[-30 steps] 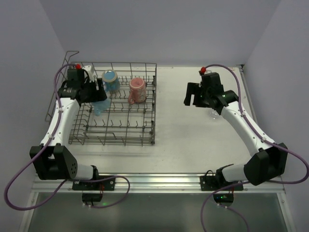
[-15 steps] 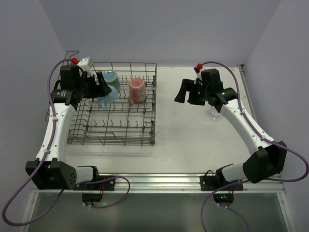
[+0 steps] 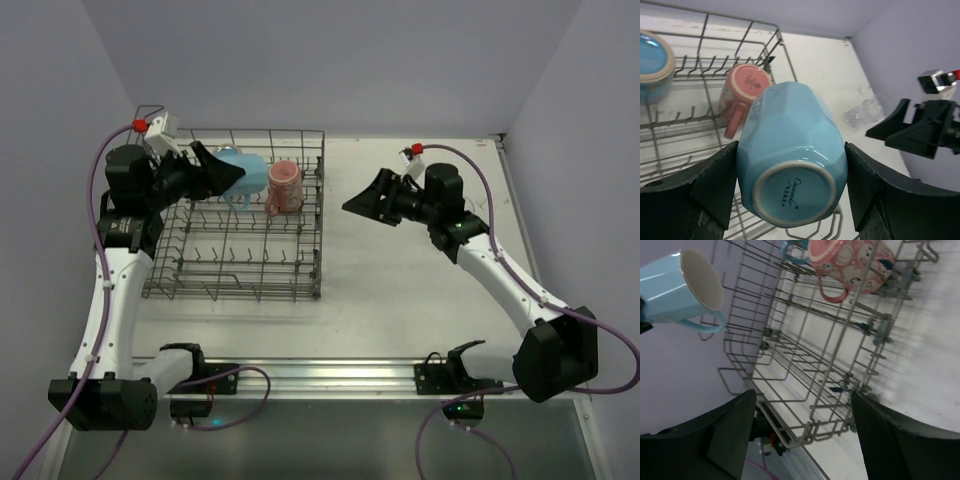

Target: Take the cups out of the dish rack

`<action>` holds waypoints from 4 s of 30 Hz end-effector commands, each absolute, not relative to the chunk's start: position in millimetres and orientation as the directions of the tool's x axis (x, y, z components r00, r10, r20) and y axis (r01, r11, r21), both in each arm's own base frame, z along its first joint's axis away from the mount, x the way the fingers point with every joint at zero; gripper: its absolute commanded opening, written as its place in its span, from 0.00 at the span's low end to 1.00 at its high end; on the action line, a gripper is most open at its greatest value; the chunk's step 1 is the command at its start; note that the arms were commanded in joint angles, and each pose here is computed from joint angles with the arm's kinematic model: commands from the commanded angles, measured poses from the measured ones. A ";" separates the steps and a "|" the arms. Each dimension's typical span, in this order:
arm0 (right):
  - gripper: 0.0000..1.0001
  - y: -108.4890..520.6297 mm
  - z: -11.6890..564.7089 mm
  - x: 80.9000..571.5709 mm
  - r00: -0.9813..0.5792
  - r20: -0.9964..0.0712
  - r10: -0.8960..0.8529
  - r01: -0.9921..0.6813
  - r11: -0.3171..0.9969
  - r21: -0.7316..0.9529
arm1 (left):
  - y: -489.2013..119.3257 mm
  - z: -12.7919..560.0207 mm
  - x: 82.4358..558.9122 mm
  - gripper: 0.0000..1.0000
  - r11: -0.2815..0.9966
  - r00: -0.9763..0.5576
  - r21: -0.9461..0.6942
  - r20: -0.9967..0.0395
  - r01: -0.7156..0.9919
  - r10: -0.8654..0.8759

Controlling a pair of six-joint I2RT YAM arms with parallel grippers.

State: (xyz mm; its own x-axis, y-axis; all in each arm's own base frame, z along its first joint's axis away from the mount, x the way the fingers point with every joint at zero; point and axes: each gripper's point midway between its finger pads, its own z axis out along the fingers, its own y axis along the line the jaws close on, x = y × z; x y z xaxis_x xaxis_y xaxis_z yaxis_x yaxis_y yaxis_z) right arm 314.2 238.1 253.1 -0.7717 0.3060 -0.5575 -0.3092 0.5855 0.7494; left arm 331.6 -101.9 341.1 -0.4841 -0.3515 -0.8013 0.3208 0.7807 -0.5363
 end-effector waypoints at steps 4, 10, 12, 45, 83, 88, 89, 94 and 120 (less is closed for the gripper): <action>0.77 266.1 337.1 298.4 -0.680 -0.578 0.450 -0.558 0.193 0.807 | -137.2 442.3 297.9 0.00 0.527 -0.264 -0.552 -0.809 0.646 -0.525; 0.71 279.2 360.1 291.3 -0.637 -0.594 0.492 -0.642 0.089 0.762 | -137.9 456.0 277.3 0.00 0.350 -0.254 -0.621 -0.676 0.701 -0.692; 0.69 285.8 360.0 291.3 -0.655 -0.575 0.490 -0.642 0.040 0.766 | -135.8 457.6 275.8 0.00 0.316 -0.260 -0.643 -0.638 0.697 -0.725; 0.67 368.3 392.3 240.0 -0.590 -0.701 0.399 -0.804 -0.371 0.465 | -147.7 433.0 270.0 0.00 0.073 -0.384 -0.730 -0.438 0.679 -0.813; 0.44 393.3 399.8 246.6 -0.576 -0.708 0.408 -0.816 -0.338 0.469 | -159.7 426.7 271.5 0.00 -0.031 -0.454 -0.763 -0.350 0.645 -0.819; 0.37 395.5 397.2 252.4 -0.578 -0.704 0.413 -0.816 -0.312 0.487 | -160.4 427.3 270.4 0.00 -0.034 -0.458 -0.763 -0.351 0.646 -0.817; 0.34 395.5 398.2 252.9 -0.577 -0.703 0.415 -0.816 -0.309 0.488 | -160.3 426.9 269.7 0.00 -0.035 -0.459 -0.763 -0.350 0.645 -0.817; 0.02 398.7 396.7 259.2 -0.574 -0.710 0.407 -0.819 -0.267 0.509 | -160.9 425.7 268.2 0.00 -0.037 -0.464 -0.766 -0.349 0.642 -0.814; 0.00 379.1 390.0 245.5 -0.586 -0.705 0.400 -0.806 -0.202 0.556 | -158.9 405.1 280.7 1.00 0.192 -0.425 -0.760 -0.532 0.621 -0.732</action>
